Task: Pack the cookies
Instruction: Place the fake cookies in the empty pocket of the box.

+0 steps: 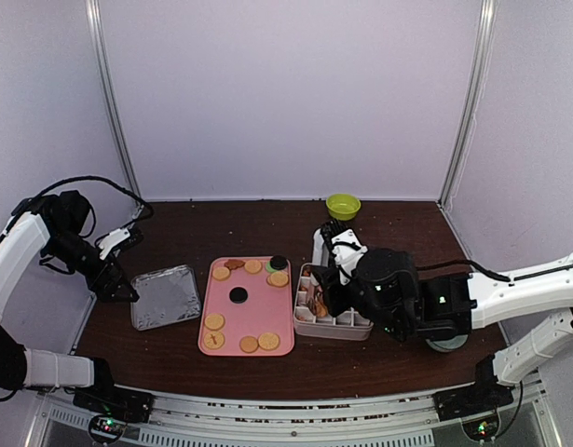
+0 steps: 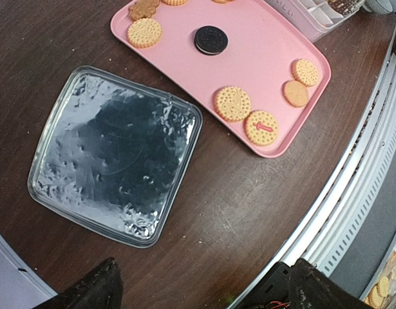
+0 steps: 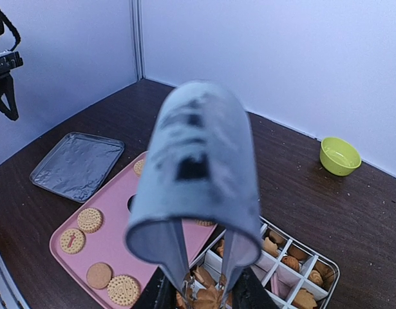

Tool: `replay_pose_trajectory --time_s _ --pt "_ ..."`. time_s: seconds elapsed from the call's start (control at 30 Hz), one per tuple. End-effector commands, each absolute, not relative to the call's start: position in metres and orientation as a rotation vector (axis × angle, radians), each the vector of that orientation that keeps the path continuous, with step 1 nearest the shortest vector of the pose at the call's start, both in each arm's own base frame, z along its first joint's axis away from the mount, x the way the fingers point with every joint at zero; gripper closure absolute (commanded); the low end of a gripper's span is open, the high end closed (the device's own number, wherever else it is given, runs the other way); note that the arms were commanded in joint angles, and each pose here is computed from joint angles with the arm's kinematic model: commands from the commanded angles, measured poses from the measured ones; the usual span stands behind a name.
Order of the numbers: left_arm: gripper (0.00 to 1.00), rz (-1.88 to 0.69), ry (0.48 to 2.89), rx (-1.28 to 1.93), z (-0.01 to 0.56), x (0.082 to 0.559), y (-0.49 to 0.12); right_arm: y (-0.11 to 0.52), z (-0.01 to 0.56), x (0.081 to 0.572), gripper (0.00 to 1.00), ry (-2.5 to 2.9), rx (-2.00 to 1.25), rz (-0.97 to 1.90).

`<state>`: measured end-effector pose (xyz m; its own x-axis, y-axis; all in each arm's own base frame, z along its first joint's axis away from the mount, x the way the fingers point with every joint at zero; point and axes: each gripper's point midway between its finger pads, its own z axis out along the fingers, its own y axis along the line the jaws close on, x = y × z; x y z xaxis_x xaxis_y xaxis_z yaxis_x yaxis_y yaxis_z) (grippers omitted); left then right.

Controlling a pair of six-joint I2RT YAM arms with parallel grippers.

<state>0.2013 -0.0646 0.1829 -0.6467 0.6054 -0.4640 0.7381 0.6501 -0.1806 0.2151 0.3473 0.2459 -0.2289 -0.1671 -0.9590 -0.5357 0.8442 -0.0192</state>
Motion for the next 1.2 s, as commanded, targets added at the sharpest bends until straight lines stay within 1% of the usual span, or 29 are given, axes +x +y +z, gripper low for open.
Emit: replay_pose_trajectory --time_s 0.0,0.07,0.17,0.43,0.63,0.7,0.93,1.0,1.17 --pt "0.08 -0.513 2.478 1.066 0.191 0.204 -0.066 0.337 0.255 0.216 1.0 1.787 -0.451 0.405" --pt "0.08 -0.517 2.479 1.065 0.191 0.204 -0.066 0.336 0.251 0.217 1.0 1.792 -0.448 0.396" --pt "0.08 -0.514 2.478 1.064 0.191 0.205 -0.066 0.335 0.248 0.219 0.97 1.795 -0.444 0.381" --pt "0.03 -0.483 2.477 1.061 0.191 0.205 -0.063 0.332 0.238 0.226 0.92 1.809 -0.441 0.351" --pt "0.02 -0.476 2.472 1.059 0.193 0.206 -0.063 0.331 0.236 0.225 0.78 1.819 -0.446 0.355" --pt "0.02 -0.473 2.471 1.059 0.194 0.206 -0.063 0.33 0.235 0.224 0.72 1.822 -0.449 0.36" --pt "0.02 -0.472 2.474 1.059 0.194 0.206 -0.063 0.328 0.241 0.223 0.64 1.819 -0.456 0.365" --pt "0.02 -0.473 2.474 1.058 0.194 0.206 -0.063 0.328 0.242 0.222 0.62 1.818 -0.464 0.361" --pt "0.03 -0.472 2.473 1.057 0.194 0.206 -0.063 0.325 0.246 0.221 0.63 1.815 -0.468 0.36"
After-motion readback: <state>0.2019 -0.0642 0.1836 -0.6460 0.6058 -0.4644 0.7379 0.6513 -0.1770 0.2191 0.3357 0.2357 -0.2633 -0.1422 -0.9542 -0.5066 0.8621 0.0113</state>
